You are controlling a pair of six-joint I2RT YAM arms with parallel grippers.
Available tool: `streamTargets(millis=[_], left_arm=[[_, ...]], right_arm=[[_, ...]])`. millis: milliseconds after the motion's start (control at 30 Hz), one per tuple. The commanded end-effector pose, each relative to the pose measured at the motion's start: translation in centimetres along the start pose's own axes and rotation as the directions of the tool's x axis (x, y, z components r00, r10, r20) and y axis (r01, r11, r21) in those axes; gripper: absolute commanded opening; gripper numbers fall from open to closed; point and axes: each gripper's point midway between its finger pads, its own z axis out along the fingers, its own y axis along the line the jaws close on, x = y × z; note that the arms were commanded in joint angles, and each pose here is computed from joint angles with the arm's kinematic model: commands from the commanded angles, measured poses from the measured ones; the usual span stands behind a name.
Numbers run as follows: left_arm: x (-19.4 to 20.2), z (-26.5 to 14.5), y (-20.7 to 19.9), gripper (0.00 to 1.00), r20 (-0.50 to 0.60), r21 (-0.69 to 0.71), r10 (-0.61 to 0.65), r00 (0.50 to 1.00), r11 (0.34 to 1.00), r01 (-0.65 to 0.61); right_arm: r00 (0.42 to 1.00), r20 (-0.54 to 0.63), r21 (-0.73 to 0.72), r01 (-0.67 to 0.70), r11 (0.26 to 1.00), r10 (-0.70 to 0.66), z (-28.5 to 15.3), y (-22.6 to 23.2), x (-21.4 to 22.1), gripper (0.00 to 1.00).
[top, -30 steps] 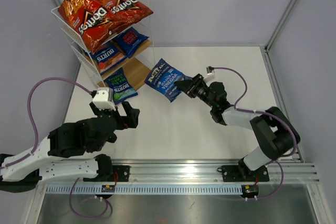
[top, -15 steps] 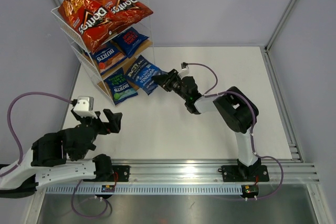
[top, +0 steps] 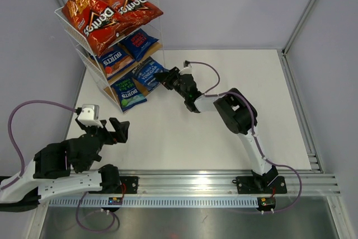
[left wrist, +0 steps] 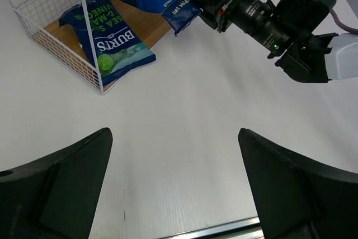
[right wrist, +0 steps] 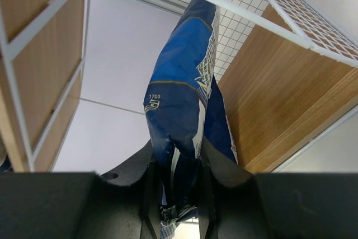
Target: Place and organize the chips bags onto the shelf
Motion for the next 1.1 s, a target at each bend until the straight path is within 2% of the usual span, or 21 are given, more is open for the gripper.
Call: streamTargets(millis=[0, 167, 433, 600, 667, 867, 1067], left_arm=[[-0.5, 0.1, -0.1, 0.99, 0.025, -0.003, -0.02, 0.999, 1.0, 0.02], [-0.5, 0.2, -0.1, 0.99, 0.022, -0.009, -0.014, 1.0, 1.0, 0.014], [-0.6, 0.1, 0.0, 0.99, 0.03, -0.003, -0.027, 0.999, 1.0, 0.027], [-0.6, 0.1, 0.0, 0.99, 0.03, -0.001, -0.027, 0.999, 1.0, 0.027], [-0.6, 0.1, -0.1, 0.99, 0.03, -0.001, -0.026, 0.999, 1.0, 0.026], [-0.6, 0.1, 0.0, 0.99, 0.03, -0.006, -0.025, 0.999, 1.0, 0.025], [-0.7, 0.0, 0.1, 0.99, 0.036, -0.001, -0.036, 0.999, 0.999, 0.036]], right_arm=[[0.998, 0.051, -0.007, 0.045, 0.999, -0.045, 1.6, 0.9, 0.0, 0.22], [0.996, 0.021, 0.037, 0.088, 0.995, -0.088, 3.1, -0.5, 2.1, 0.23], [0.997, -0.035, 0.041, 0.064, 0.997, -0.062, 4.4, -1.6, 4.5, 0.24], [0.997, 0.035, 0.05, 0.073, 0.996, -0.074, 3.3, -2.1, 3.4, 0.22], [0.994, 0.059, 0.036, 0.087, 0.996, -0.089, 3.1, -1.0, 2.5, 0.23], [0.996, 0.045, 0.147, 0.065, 0.987, -0.072, 3.7, -3.0, 2.4, 0.26], [0.999, 0.014, 0.185, 0.045, 0.982, -0.048, 4.1, -3.6, 3.3, 0.36]])
